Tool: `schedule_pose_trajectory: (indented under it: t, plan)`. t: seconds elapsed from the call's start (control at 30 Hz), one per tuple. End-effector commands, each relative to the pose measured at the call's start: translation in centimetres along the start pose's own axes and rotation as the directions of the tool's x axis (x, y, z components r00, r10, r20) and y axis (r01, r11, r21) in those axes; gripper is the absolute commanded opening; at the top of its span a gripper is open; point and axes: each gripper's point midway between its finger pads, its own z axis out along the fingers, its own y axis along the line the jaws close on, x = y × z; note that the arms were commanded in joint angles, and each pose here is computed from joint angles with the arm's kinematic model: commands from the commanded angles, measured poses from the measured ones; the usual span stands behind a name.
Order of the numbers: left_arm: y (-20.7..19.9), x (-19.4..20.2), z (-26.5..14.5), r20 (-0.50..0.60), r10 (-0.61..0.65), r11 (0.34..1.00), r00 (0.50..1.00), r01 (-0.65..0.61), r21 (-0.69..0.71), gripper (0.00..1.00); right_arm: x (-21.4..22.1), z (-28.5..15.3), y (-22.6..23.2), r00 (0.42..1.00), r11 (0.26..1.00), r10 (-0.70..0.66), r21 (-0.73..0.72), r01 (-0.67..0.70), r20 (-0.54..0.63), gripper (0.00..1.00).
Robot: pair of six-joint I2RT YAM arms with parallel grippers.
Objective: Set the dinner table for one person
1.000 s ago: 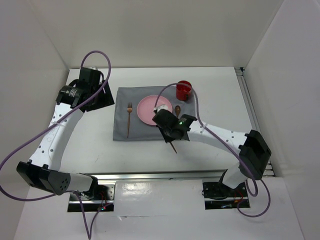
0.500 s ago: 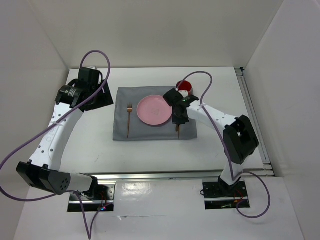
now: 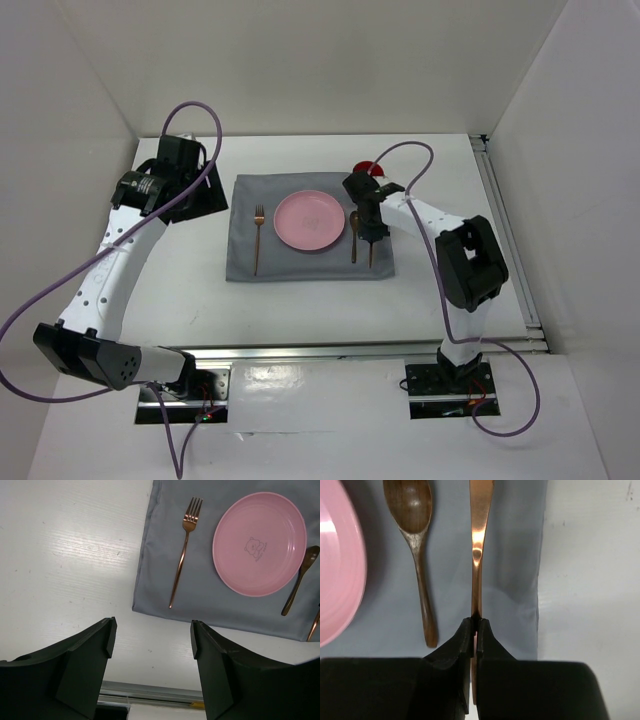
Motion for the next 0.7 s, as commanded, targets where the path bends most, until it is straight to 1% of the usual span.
schedule_pose_trajectory:
  t: [0.0,0.07,0.1,0.2,0.23,0.3,0.33,0.37,0.4,0.47,0.57,0.6,0.63,0.67]
  plan:
    - [0.2,-0.3,-0.3,0.017,0.003,1.000,1.000,-0.003,0.007,0.78,-2.5,0.8,1.1,0.997,1.000,-0.010,-0.028,0.013,0.081,0.00]
    - [0.2,-0.3,-0.3,0.017,0.003,1.000,1.000,-0.003,0.007,0.78,-2.1,1.9,0.6,0.997,0.999,-0.032,0.013,0.032,0.070,0.00]
    - [0.2,-0.3,-0.3,0.017,0.003,1.000,1.000,-0.003,0.007,0.78,-2.3,2.1,0.6,0.997,0.999,-0.033,0.023,0.031,0.073,0.05]
    - [0.5,-0.1,-0.1,0.010,-0.002,1.000,1.000,0.002,-0.003,0.78,-2.0,2.9,0.4,0.996,0.998,-0.049,0.043,0.046,0.068,0.22]
    - [0.6,0.1,-0.1,0.002,0.000,1.000,1.000,0.000,-0.007,0.78,-2.1,3.0,0.3,0.996,0.998,-0.049,0.052,0.045,0.073,0.36]
    - [0.8,0.0,-0.1,0.006,0.000,1.000,1.000,0.000,-0.015,0.78,-2.1,3.0,0.3,0.997,0.998,-0.040,0.051,0.036,0.073,0.48]
    - [0.8,0.0,-0.1,0.006,0.000,1.000,1.000,0.000,-0.015,0.78,-2.4,2.5,0.5,0.996,0.999,-0.035,0.037,0.032,0.080,0.52]
    - [0.8,0.0,-0.1,0.006,0.000,1.000,1.000,0.000,-0.015,0.78,-2.8,1.8,0.5,0.995,0.999,-0.027,0.028,0.025,0.097,0.60]
    - [0.8,0.0,-0.1,0.006,0.000,1.000,1.000,0.000,-0.015,0.78,-2.8,1.4,0.5,0.995,1.000,-0.017,0.016,0.015,0.095,0.64]
    - [0.6,0.1,-0.1,0.002,0.000,1.000,1.000,0.000,-0.007,0.78,-3.1,0.6,0.4,0.994,1.000,-0.001,0.007,0.000,0.109,0.68]
    - [0.6,0.1,-0.1,0.002,0.000,1.000,1.000,0.000,-0.007,0.78,-3.8,-1.9,-0.2,0.991,1.000,0.022,-0.008,-0.021,0.130,0.76]
    - [0.6,0.1,-0.1,0.002,0.000,1.000,1.000,0.000,-0.007,0.78,-4.3,-3.6,-0.5,0.988,0.999,0.041,-0.021,-0.039,0.148,0.82]
    - [0.6,0.1,-0.1,0.002,0.000,1.000,1.000,0.000,-0.007,0.78,-4.6,-4.4,-1.0,0.985,0.997,0.072,-0.026,-0.069,0.157,0.88]
    - [0.6,0.1,-0.1,0.002,0.000,1.000,1.000,0.000,-0.007,0.78,-4.9,-5.2,-1.8,0.981,0.995,0.097,-0.027,-0.094,0.165,0.95]
